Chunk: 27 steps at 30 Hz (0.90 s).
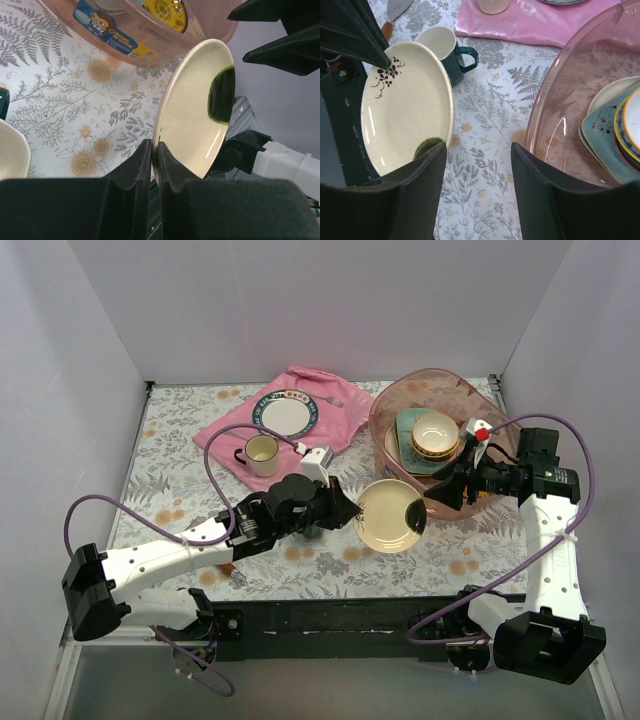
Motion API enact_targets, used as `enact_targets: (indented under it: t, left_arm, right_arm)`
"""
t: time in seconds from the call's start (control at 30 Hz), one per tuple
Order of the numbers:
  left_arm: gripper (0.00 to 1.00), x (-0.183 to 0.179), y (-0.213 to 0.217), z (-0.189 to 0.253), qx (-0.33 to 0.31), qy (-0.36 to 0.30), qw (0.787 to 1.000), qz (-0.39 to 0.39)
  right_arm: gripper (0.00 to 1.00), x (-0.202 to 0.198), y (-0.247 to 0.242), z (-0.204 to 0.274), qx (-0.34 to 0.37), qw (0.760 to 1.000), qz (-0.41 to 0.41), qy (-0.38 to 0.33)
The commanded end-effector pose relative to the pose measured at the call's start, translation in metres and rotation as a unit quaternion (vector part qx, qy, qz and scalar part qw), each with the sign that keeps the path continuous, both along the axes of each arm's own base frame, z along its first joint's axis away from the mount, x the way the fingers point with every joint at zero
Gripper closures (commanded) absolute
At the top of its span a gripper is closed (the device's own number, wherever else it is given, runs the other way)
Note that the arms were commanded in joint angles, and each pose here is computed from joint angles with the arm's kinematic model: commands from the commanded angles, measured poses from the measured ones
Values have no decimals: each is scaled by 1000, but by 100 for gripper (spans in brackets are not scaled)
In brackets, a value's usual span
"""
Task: Place the mixed dishes into the plastic bin
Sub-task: Pick up the plate at the center of the board.
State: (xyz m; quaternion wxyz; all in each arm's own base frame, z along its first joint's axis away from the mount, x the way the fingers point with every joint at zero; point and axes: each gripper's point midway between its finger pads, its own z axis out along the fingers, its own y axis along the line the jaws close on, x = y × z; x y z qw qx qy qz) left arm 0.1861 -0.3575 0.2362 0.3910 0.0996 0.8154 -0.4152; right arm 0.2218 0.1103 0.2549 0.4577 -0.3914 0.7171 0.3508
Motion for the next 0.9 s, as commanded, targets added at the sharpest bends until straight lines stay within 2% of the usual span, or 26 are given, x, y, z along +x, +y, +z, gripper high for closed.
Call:
enact_targets:
  t: [0.0, 0.43, 0.6, 0.87]
  left_arm:
    - [100, 10, 10, 34, -39, -45, 998, 23]
    - [100, 10, 23, 50, -61, -64, 995, 42]
    - [100, 11, 26, 53, -63, -67, 995, 47]
    - [100, 13, 27, 56, -73, -64, 994, 58]
  right_arm:
    - [38, -1, 11, 24, 55, 998, 8, 18]
    - [37, 2, 20, 25, 111, 989, -6, 98]
    - [36, 7, 20, 27, 116, 987, -20, 105]
    - [36, 13, 28, 15, 116, 980, -50, 155]
